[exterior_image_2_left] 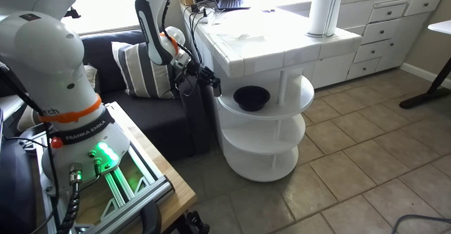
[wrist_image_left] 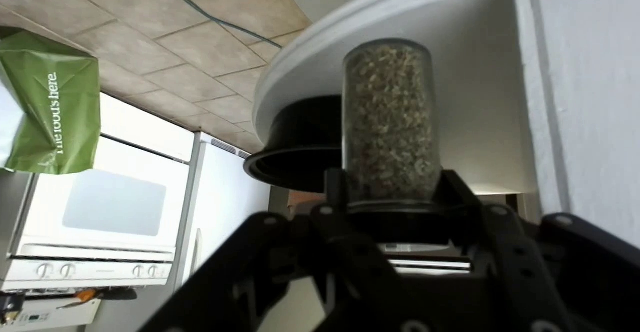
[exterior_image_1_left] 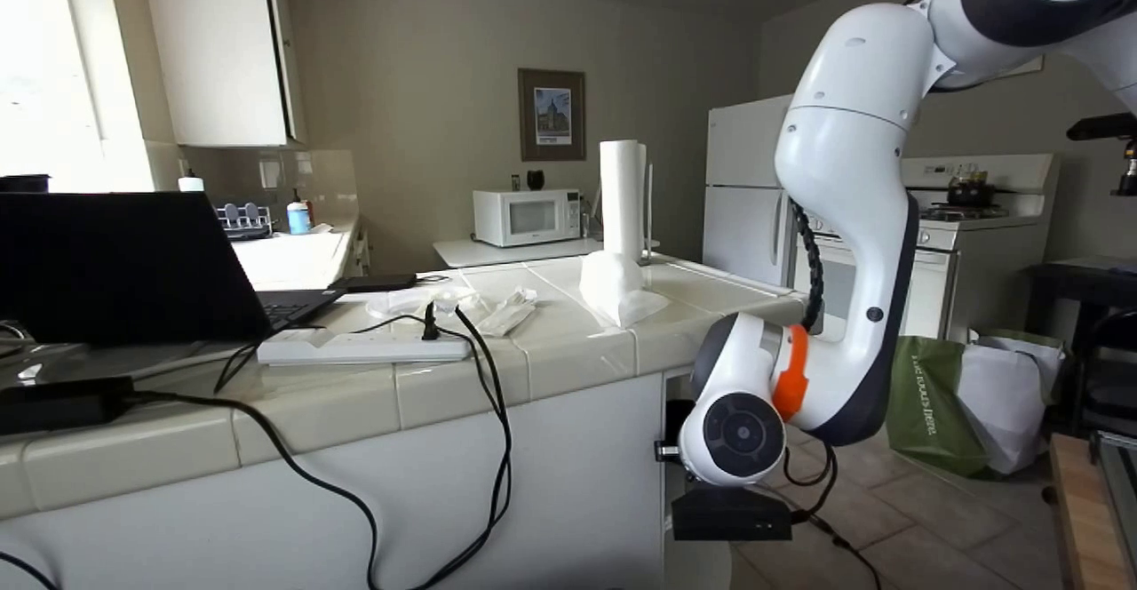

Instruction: Put the spice the bottle on the lower shelf

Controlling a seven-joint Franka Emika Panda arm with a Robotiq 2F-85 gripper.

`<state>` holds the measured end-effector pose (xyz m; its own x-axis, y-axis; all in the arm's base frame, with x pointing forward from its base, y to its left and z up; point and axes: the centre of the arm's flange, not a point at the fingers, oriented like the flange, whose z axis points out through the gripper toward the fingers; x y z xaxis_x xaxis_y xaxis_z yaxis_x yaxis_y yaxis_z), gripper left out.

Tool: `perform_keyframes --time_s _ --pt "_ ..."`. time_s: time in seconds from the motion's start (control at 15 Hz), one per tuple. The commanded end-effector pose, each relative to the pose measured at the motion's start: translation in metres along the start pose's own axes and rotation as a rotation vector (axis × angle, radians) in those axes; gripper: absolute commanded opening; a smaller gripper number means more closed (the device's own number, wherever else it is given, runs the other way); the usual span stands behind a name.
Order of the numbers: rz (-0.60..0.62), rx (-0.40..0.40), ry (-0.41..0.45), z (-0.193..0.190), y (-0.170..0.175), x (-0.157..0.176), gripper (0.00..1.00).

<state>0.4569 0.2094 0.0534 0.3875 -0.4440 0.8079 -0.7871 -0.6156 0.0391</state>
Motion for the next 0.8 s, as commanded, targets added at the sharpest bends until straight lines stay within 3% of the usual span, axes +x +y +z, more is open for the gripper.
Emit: perform_keyframes --time_s 0.0,0.27,0.73 --pt "-0.002 0.046 0.032 0.010 -0.001 -0.012 0.24" --pt "-0.072 0.088 0.041 0.019 0.007 -0.021 0.24" --pt "-0.225 0.229 0.074 0.032 0.035 -0.015 0.24"
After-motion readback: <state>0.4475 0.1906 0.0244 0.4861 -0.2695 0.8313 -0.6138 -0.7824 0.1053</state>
